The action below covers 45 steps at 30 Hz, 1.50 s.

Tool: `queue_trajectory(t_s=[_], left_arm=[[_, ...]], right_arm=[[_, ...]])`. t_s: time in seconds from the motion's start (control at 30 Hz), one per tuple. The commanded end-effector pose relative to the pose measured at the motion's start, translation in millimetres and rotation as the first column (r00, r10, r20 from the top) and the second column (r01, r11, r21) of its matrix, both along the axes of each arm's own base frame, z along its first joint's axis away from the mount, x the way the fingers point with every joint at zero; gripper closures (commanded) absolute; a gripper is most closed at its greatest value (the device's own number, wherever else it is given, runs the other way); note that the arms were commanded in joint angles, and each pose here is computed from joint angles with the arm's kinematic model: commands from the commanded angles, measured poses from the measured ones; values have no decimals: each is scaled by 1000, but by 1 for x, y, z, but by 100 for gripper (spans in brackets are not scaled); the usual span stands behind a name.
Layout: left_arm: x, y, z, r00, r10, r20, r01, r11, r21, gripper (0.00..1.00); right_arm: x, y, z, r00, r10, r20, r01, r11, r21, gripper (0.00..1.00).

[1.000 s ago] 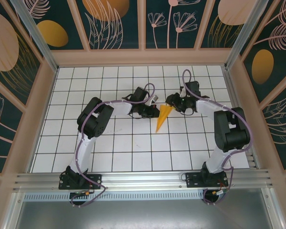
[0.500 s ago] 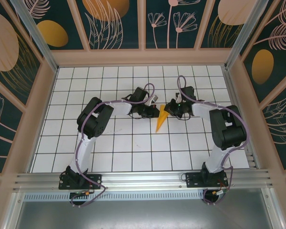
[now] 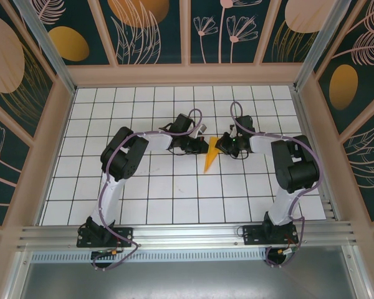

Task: Fold a paper plane with a square sheet of paper (fold left side to right side)
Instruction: Fold the wing for the fifth time at the center of the table.

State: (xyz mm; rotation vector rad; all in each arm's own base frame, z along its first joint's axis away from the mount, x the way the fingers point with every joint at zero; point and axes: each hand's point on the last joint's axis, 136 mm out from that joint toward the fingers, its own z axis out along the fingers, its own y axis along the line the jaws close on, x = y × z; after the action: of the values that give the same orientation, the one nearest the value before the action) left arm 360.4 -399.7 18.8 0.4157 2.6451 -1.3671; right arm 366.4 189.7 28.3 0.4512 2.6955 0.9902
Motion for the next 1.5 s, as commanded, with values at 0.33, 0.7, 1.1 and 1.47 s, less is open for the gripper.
queue_trajectory(t_s=[0.33,0.7,1.1,1.47], left_arm=[[5,33,-54,995,88,-37,-81,985,155,100],[7,30,-37,997,76,-18,-73,990,121,100],[3,34,32,993,84,79,-88,995,51,71],[-64,16,78,998,-22,66,29,994,-104,67]], right_arm=[[3,1,-10,1000,4,1,-4,1000,-24,91],[-13,-12,-40,995,-9,-100,-1,994,-105,92],[-23,-19,-53,991,-17,-134,-3,990,-142,93],[-22,-18,-52,992,-15,-128,-2,991,-135,94]])
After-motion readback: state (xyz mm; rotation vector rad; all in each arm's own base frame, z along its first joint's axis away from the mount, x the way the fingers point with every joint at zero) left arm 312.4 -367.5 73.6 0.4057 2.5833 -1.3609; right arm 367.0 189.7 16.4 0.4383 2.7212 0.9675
